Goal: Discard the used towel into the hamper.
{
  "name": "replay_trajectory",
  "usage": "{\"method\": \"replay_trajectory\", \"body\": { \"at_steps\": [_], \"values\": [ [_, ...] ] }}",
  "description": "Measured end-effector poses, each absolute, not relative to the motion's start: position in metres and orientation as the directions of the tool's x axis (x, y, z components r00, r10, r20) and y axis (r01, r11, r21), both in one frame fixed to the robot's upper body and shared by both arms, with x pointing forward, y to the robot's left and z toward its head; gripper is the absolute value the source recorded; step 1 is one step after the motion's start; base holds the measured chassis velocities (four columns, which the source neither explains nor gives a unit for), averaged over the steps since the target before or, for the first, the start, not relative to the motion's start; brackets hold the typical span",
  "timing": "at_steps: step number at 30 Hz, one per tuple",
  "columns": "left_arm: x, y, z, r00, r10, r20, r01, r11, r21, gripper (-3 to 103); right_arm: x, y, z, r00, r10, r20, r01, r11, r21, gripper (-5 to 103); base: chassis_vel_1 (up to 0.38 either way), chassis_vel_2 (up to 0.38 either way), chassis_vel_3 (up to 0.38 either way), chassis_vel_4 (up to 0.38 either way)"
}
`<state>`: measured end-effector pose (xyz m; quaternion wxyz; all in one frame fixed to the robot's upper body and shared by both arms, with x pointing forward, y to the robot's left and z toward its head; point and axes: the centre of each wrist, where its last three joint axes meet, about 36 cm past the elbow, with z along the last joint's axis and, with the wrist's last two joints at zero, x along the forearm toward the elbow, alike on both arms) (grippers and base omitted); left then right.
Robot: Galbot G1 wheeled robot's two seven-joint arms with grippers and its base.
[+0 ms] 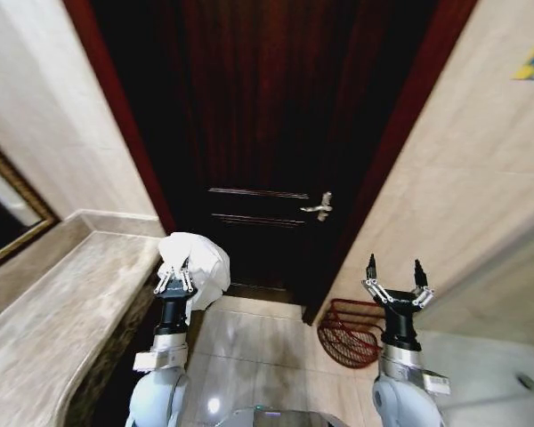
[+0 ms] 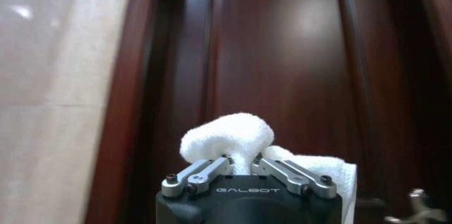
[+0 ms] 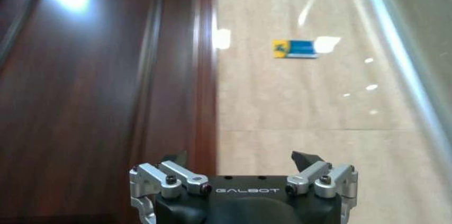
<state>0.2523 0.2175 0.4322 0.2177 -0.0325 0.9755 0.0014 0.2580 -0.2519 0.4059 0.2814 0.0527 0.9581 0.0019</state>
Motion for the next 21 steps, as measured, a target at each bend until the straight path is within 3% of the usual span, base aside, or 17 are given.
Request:
{"method": "replay_trajectory", "body": {
  "at_steps": [21],
  "values": [
    [0.252,0.217,0.4346,-0.901,-0.062,-0.43,-0.055,0.998,-0.027,6,0.2603,-0.2496,0.4081,-0.834,0.089,-0.545,0.088,0.996,0.027,100,-0.122,-0.126,-0.122,-0.129]
  ]
}}
